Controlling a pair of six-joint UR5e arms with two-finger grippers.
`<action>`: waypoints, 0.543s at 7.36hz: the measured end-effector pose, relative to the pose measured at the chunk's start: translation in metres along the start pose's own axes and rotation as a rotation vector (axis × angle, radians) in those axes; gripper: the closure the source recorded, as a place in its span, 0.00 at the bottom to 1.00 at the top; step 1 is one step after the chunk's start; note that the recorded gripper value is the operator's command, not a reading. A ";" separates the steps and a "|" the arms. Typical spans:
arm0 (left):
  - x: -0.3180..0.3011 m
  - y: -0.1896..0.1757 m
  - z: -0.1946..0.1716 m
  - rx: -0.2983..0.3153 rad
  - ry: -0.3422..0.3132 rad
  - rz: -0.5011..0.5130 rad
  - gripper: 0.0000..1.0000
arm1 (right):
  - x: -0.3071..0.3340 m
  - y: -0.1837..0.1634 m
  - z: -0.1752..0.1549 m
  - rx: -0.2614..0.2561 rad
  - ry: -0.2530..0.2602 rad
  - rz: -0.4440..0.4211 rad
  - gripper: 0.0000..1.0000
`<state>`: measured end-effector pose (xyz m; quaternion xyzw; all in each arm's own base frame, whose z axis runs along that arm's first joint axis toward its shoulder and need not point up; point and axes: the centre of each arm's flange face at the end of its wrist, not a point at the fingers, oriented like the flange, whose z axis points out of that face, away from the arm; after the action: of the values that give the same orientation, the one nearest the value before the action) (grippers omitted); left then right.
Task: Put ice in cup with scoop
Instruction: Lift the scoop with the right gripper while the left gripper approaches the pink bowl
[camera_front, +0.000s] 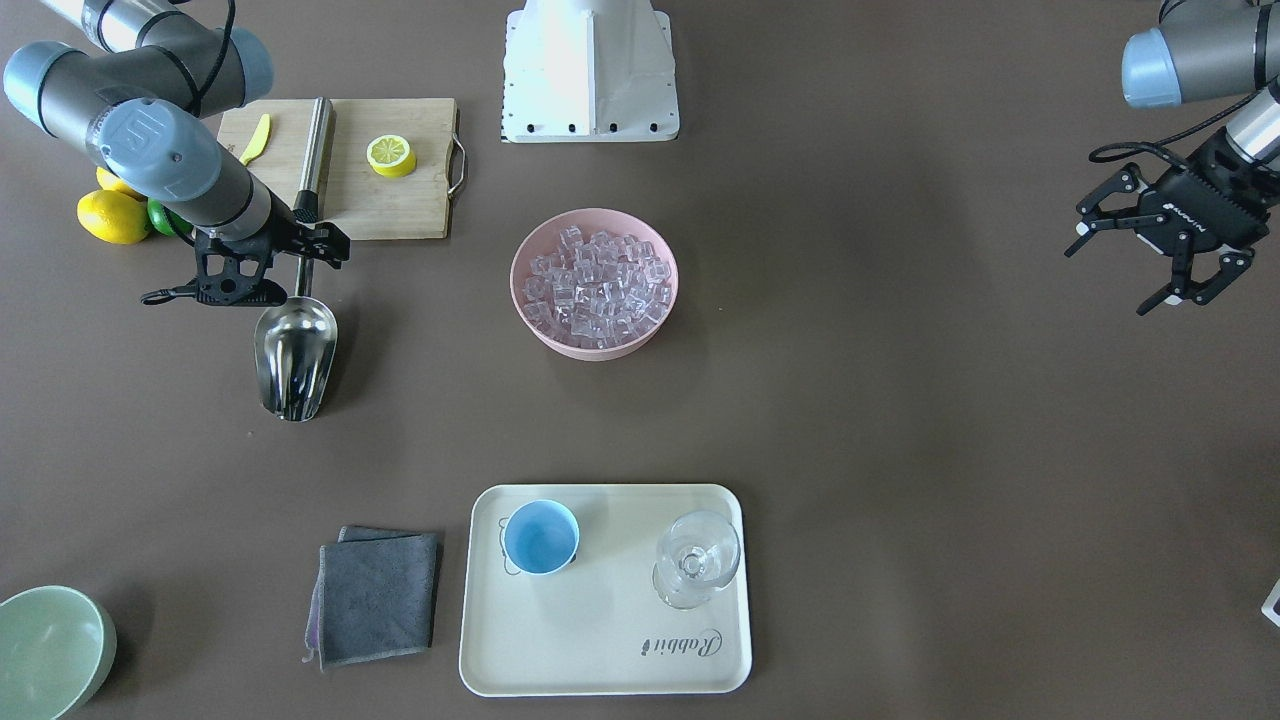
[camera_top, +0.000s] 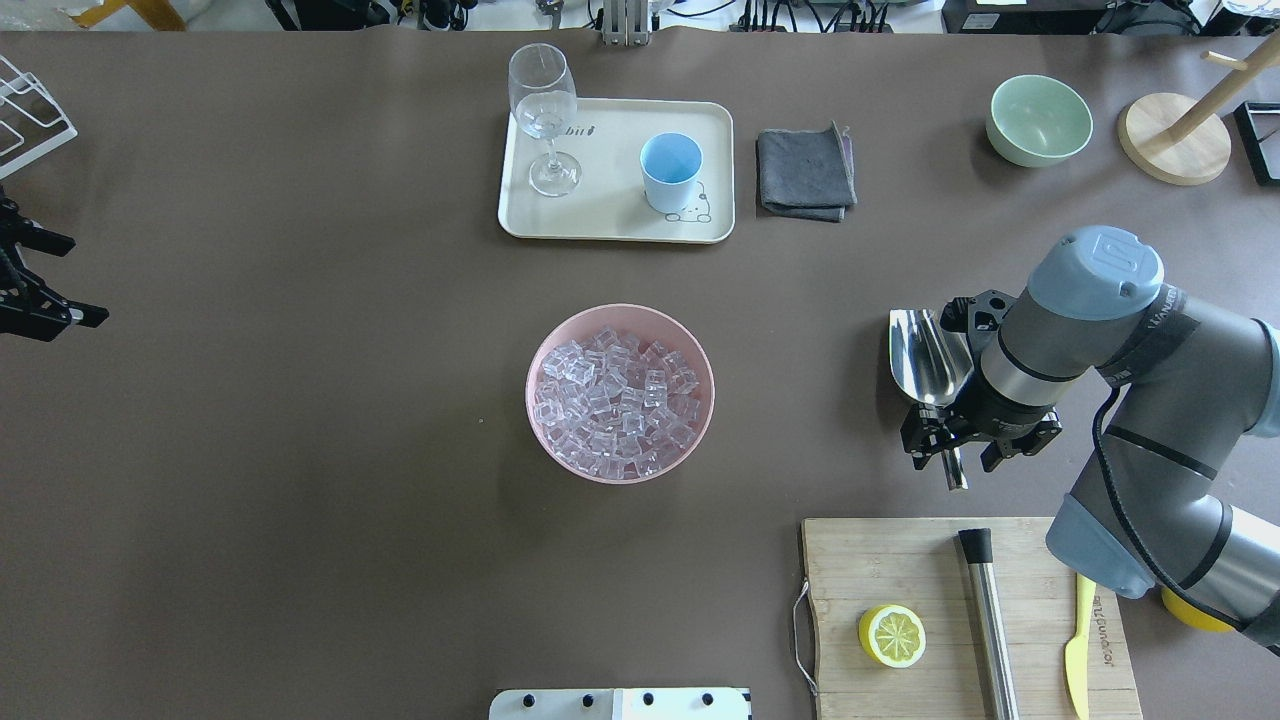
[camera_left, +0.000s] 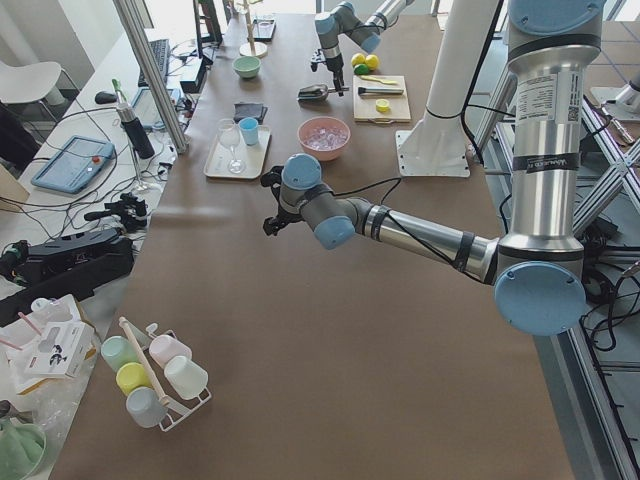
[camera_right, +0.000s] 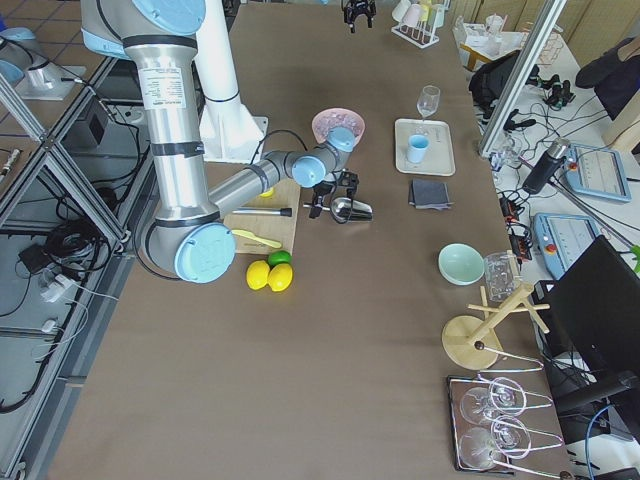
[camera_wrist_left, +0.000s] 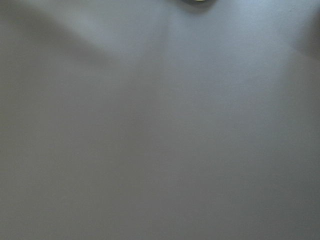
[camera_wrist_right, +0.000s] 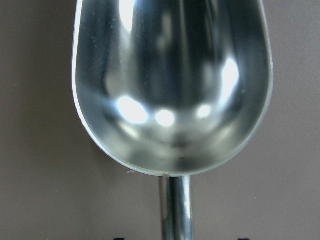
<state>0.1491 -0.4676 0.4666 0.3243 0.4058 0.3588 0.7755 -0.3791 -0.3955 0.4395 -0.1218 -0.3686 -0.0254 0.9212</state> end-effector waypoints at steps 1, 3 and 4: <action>0.011 -0.006 0.007 0.023 0.005 0.046 0.02 | -0.001 0.001 -0.002 0.002 -0.003 0.004 0.44; 0.035 -0.017 0.022 0.057 0.039 0.122 0.02 | -0.003 0.002 -0.003 0.003 -0.006 0.006 0.47; 0.047 -0.027 0.030 0.084 0.042 0.168 0.02 | -0.003 0.002 -0.004 0.003 -0.007 0.006 0.47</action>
<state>0.2025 -0.4497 0.4403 0.3818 0.4082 0.4118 0.7198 -0.3786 -0.3944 0.4346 -0.1217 -0.3716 -0.0218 0.9201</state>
